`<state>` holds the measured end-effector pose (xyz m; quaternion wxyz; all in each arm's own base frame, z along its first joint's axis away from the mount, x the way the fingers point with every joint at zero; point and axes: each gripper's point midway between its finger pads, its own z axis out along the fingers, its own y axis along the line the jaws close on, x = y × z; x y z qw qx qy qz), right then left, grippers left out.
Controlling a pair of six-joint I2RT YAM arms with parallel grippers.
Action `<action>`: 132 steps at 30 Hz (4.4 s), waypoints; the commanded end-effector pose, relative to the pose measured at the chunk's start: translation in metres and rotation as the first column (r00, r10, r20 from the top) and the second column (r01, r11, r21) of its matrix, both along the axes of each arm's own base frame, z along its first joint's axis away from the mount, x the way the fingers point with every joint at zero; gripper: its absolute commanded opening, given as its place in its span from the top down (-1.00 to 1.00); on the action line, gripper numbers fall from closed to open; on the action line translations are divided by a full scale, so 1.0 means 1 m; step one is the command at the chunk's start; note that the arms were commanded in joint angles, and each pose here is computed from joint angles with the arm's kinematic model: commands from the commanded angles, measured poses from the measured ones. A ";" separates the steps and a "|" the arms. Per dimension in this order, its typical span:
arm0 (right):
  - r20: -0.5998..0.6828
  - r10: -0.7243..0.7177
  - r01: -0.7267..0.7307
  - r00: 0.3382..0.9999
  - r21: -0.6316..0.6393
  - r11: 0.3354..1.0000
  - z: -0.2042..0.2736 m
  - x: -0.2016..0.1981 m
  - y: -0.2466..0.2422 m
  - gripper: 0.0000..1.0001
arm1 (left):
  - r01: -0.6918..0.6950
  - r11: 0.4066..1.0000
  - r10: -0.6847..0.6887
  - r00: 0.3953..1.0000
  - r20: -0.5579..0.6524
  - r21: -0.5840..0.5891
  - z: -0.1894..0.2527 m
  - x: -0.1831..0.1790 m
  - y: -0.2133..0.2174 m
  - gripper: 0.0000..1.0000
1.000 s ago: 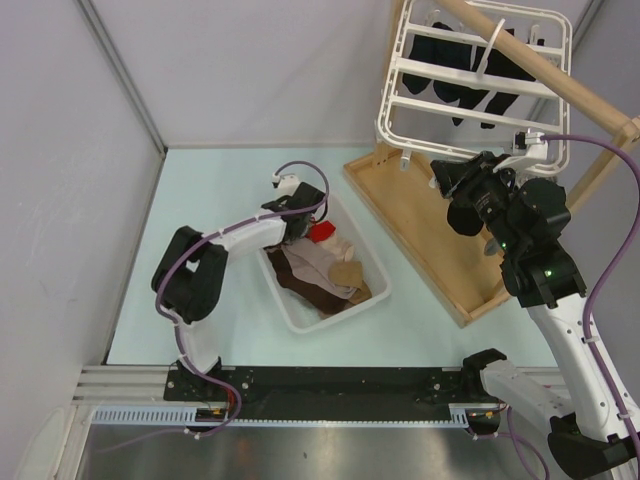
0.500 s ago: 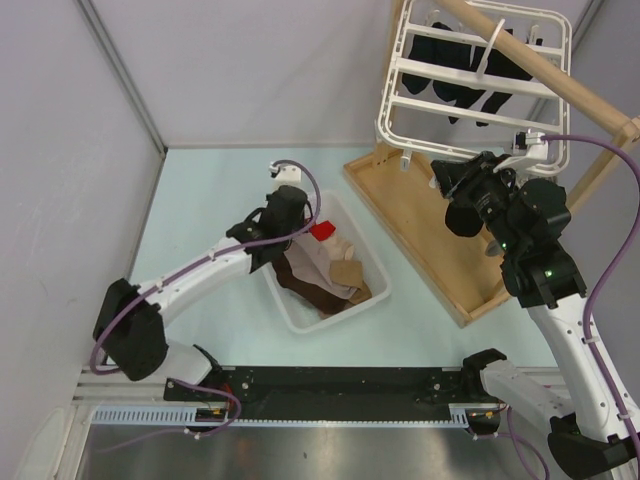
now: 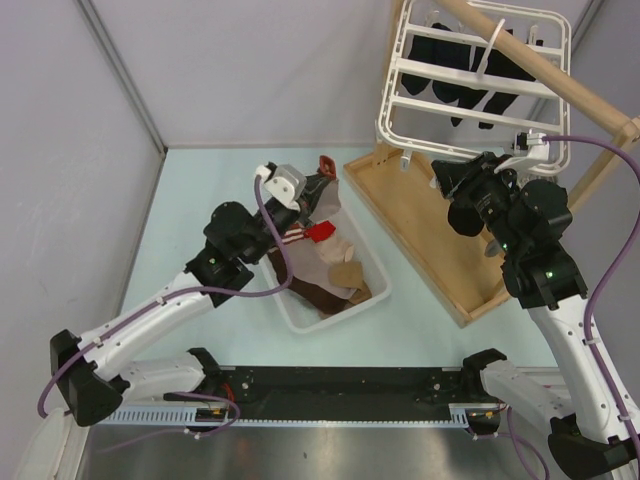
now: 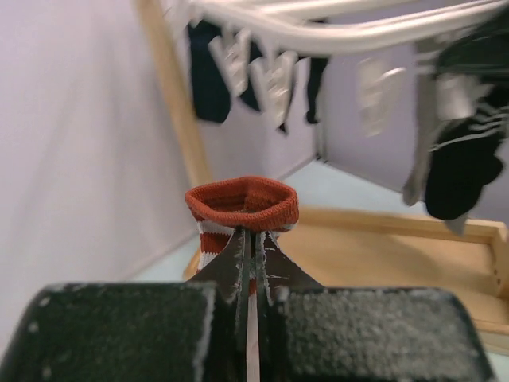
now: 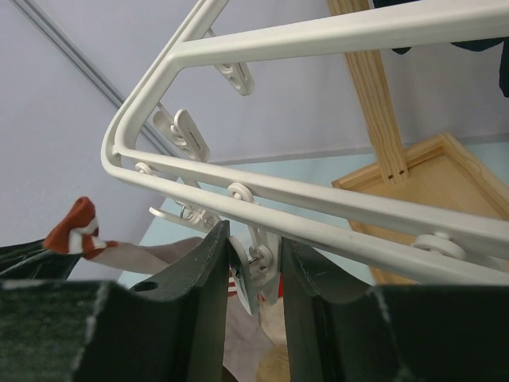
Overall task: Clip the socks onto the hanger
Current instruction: Pick up the sock from the bin, then clamp the sock onto the hanger, then open the clamp at the hanger.
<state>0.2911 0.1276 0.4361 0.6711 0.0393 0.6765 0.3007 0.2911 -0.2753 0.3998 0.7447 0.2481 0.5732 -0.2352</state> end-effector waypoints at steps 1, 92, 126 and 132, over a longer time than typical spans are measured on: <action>0.007 0.038 -0.038 0.999 -0.011 0.999 0.002 -0.008 0.005 1.00 | 0.221 0.971 -0.237 0.939 0.248 0.089 0.035 -0.039 -0.043 0.99; 0.004 -0.047 0.047 0.999 -0.041 0.998 -0.001 -0.010 -0.007 -0.22 | 0.238 0.943 -0.315 0.861 0.398 0.233 0.034 -0.052 -0.171 -0.36; 0.014 -0.114 0.115 0.993 -0.049 0.992 0.002 -0.011 -0.023 -0.36 | 0.065 0.978 -0.002 0.953 0.303 -0.197 0.057 0.039 -0.115 -0.57; 0.016 -0.106 0.107 0.994 -0.046 0.993 0.003 -0.011 -0.023 -0.36 | 0.067 0.978 0.001 0.946 0.323 -0.199 0.063 0.044 -0.123 -0.34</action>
